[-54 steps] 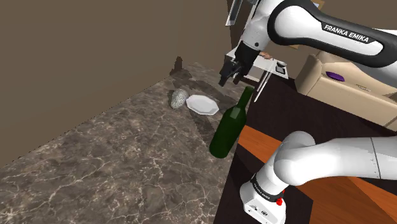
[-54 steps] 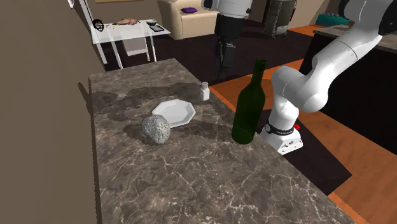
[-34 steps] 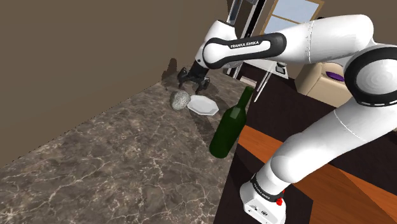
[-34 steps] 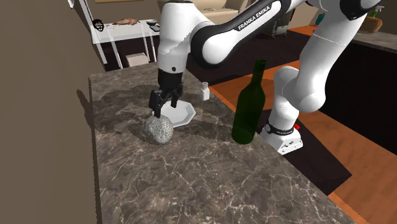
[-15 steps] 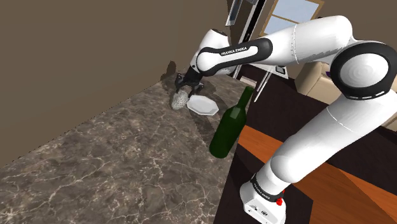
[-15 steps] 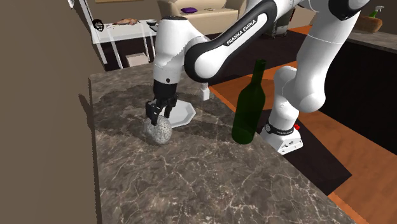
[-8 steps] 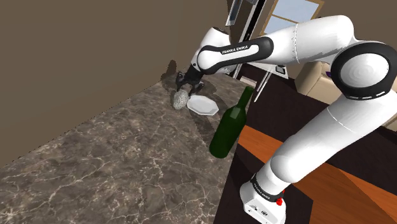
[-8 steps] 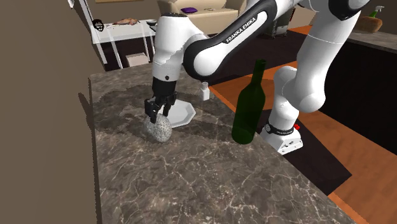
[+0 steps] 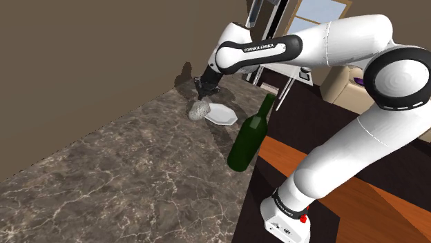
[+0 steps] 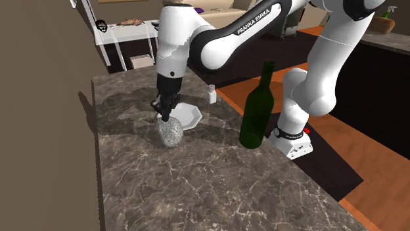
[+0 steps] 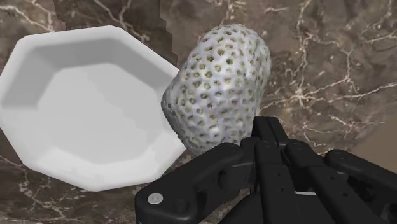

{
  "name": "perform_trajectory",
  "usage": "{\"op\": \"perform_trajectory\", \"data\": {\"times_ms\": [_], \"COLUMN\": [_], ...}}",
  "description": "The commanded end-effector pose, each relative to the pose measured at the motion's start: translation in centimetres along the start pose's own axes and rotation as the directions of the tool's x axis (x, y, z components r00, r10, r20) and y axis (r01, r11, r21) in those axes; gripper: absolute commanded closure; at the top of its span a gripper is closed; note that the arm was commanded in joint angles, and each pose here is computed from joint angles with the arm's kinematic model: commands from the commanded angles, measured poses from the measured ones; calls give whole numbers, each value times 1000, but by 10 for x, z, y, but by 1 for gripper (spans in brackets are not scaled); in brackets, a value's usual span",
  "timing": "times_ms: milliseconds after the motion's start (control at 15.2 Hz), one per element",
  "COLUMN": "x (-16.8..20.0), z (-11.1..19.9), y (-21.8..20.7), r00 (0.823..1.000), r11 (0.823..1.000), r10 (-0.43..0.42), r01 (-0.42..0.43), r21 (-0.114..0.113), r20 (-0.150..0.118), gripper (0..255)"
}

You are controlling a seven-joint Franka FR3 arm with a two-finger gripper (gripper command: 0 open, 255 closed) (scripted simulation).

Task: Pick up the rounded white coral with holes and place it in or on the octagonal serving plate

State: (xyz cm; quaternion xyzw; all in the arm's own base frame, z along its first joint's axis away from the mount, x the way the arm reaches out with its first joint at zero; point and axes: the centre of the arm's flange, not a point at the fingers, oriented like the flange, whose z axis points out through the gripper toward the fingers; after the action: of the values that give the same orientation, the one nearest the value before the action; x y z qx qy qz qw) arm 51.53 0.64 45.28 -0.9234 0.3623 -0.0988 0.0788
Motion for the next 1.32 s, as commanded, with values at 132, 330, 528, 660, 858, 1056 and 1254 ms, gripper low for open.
{"op": "perform_trajectory", "data": {"times_ms": [132,330,528,660,858,1056,1254], "x": [-32,-43,-41,-39,-39,-39,-39], "z": [-1,10,26,36,39,39,40], "y": [22,28,28,28,28,28,27], "r00": [984,971,971,971,971,971,971], "r11": [987,977,977,977,977,977,977], "r10": [158,211,211,211,211,211,211], "r01": [-156,-207,-207,-207,-207,-207,-207], "r21": [34,49,49,49,49,49,49], "r20": [-85,-112,-112,-112,-112,-112,-112], "gripper": [0,0,0,0,0,0,255]}}
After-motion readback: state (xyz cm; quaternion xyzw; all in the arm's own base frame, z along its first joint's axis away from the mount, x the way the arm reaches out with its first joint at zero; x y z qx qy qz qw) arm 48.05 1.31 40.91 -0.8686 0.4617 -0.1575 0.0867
